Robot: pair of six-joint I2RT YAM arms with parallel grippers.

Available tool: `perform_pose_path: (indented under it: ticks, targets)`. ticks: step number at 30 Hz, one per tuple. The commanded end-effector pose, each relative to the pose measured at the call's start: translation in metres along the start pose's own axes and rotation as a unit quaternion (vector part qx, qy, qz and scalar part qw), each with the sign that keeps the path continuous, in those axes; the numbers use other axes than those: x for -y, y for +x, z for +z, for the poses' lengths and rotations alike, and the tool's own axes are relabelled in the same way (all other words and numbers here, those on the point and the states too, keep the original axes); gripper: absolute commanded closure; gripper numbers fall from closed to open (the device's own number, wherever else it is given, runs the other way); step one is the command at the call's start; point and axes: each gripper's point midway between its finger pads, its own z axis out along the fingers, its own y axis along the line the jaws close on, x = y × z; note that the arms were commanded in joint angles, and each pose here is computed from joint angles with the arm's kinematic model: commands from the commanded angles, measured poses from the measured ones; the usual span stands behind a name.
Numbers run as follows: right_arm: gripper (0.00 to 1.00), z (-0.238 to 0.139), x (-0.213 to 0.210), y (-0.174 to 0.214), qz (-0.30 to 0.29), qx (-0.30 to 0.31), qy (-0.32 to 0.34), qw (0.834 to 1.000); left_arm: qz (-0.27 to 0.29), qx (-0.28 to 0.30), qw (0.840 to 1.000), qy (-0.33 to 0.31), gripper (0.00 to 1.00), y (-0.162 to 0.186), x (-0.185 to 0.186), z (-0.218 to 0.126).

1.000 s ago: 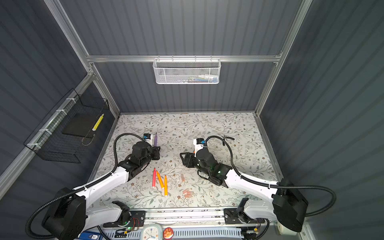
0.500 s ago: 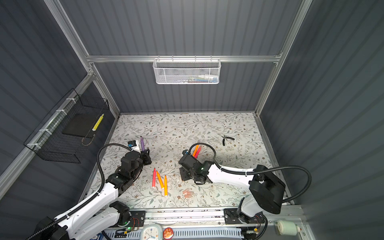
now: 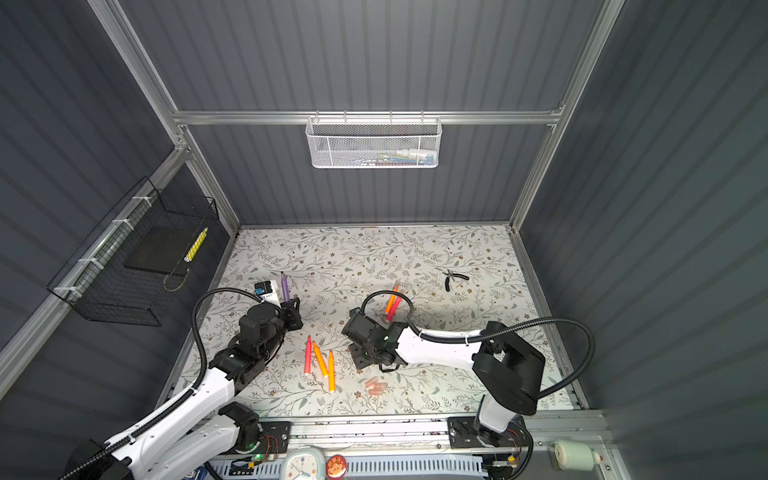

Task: Insert the pens into the pen caps
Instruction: 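Move the right gripper back over a translucent pink cap on the table, then lower the right gripper and grasp the translucent pink cap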

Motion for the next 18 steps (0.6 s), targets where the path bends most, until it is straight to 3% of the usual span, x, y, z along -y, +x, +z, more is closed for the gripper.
perform_pose_path:
  ticks: [1,18]
  targets:
    - [0.48,0.001,0.002,0.002,-0.017,-0.013,0.027,0.999,-0.01,0.002,1.0,0.009,1.0,0.001,0.002,-0.003]
    - [0.6,0.033,0.016,0.023,-0.021,-0.082,0.094,0.992,-0.005,0.006,1.0,0.004,1.0,0.001,-0.003,-0.009]
